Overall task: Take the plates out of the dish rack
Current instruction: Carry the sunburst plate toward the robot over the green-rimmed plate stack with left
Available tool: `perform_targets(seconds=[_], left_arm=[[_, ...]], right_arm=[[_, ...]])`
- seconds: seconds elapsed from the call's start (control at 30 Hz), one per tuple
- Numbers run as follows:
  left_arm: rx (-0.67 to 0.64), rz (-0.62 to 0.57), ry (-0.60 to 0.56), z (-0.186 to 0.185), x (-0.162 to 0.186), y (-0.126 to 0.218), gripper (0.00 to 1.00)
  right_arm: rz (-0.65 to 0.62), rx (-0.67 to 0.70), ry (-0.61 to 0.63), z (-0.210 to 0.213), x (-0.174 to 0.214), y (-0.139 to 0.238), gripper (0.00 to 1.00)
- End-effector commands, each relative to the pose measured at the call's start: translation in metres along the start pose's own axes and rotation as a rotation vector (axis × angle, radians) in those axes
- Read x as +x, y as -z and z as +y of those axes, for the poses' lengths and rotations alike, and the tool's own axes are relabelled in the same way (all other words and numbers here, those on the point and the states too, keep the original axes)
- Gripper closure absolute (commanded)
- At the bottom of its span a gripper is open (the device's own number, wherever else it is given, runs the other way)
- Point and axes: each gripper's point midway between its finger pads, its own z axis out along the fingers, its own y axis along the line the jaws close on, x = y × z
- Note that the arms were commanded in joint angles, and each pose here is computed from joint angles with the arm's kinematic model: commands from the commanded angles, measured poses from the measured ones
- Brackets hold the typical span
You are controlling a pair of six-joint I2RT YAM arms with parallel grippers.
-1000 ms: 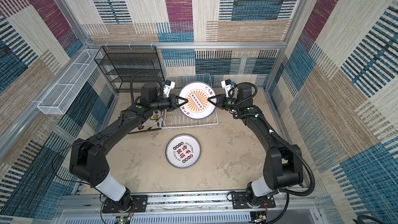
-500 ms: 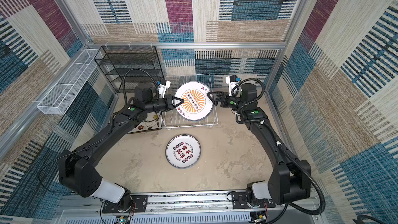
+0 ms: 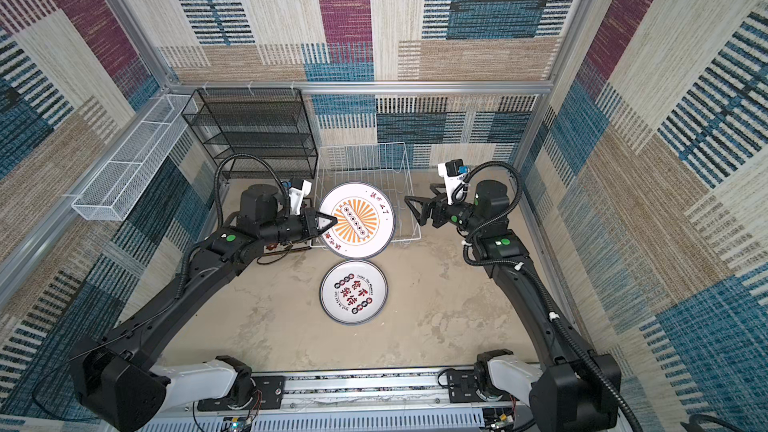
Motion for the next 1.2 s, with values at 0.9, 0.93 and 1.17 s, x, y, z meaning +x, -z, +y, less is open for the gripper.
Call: perform_targets(seconds=[0.9, 0.93, 1.17], left_arm=[[-0.107, 0.177, 0.222, 0.11, 0.141, -0.003, 1.0], [-0.106, 0.181, 0.23, 0.112, 0.143, -0.006, 1.0], [-0.103, 0.192, 0.281, 0.122, 0.147, -0.019, 1.0]], right_arm=[[0.207, -0.171, 0.42, 0.036, 0.068, -0.001, 0.01], [0.215, -0.165, 0.407, 0.034, 0.07, -0.003, 0.01], [0.221, -0.182, 0.403, 0.038, 0.077, -0.006, 0.01]])
